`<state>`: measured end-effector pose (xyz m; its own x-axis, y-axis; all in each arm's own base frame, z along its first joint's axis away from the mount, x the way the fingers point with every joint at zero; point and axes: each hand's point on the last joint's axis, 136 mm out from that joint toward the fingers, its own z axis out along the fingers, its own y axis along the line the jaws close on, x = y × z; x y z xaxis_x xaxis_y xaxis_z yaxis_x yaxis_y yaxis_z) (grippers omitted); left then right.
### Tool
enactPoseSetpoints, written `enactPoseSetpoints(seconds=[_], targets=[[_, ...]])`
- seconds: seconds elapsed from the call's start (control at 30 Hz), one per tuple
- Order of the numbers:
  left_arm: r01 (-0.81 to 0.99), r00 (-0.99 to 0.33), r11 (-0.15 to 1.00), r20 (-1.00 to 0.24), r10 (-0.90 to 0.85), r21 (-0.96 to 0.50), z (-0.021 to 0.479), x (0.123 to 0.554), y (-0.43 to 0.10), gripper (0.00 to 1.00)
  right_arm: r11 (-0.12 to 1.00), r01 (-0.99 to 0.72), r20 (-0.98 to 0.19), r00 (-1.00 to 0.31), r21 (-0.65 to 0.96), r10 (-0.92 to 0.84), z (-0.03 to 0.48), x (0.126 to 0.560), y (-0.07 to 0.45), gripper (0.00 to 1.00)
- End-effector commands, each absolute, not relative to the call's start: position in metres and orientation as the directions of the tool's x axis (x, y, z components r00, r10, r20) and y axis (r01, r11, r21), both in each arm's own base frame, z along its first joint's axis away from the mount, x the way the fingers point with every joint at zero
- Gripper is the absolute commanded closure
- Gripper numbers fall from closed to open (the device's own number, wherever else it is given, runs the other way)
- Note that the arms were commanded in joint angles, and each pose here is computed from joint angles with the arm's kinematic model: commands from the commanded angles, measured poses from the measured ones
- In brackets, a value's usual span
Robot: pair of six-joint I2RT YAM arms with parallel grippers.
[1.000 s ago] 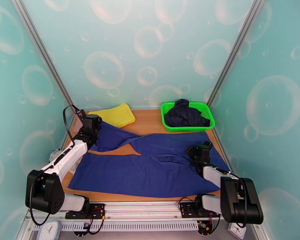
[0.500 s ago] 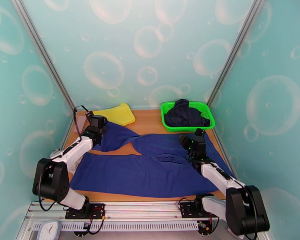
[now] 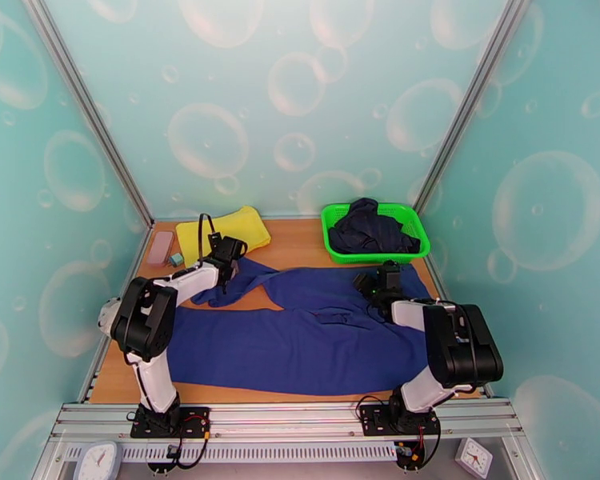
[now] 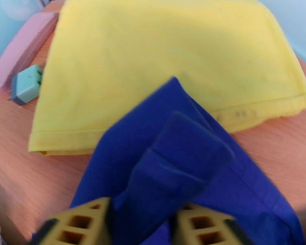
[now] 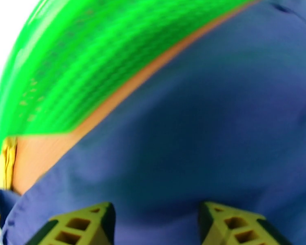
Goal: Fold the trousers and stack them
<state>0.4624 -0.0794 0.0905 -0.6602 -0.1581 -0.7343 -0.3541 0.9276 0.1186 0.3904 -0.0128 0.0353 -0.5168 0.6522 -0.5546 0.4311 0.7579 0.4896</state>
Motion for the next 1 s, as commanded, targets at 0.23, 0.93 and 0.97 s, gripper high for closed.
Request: enactPoseSetpoints(seconds=[0.23,0.93,0.97], targets=[[-0.348,-0.683,0.937,-0.694,-0.230,0.032,0.099,0.386,-0.058,0.36,0.711,0.528,-0.598,-0.406,0.464,0.691,0.044,0.372,-0.041,0.41],[-0.341,-0.550,0.776,-0.557,-0.622,-0.530,0.071,0.332,-0.109,0.35,0.823,0.332,-0.733,-0.380,0.461,0.564,0.104,0.376,0.002,0.40],[-0.339,-0.540,0.762,-0.549,-0.638,-0.552,0.074,0.334,-0.111,0.36,0.823,0.329,-0.734,-0.378,0.463,0.564,0.105,0.376,0.003,0.40]])
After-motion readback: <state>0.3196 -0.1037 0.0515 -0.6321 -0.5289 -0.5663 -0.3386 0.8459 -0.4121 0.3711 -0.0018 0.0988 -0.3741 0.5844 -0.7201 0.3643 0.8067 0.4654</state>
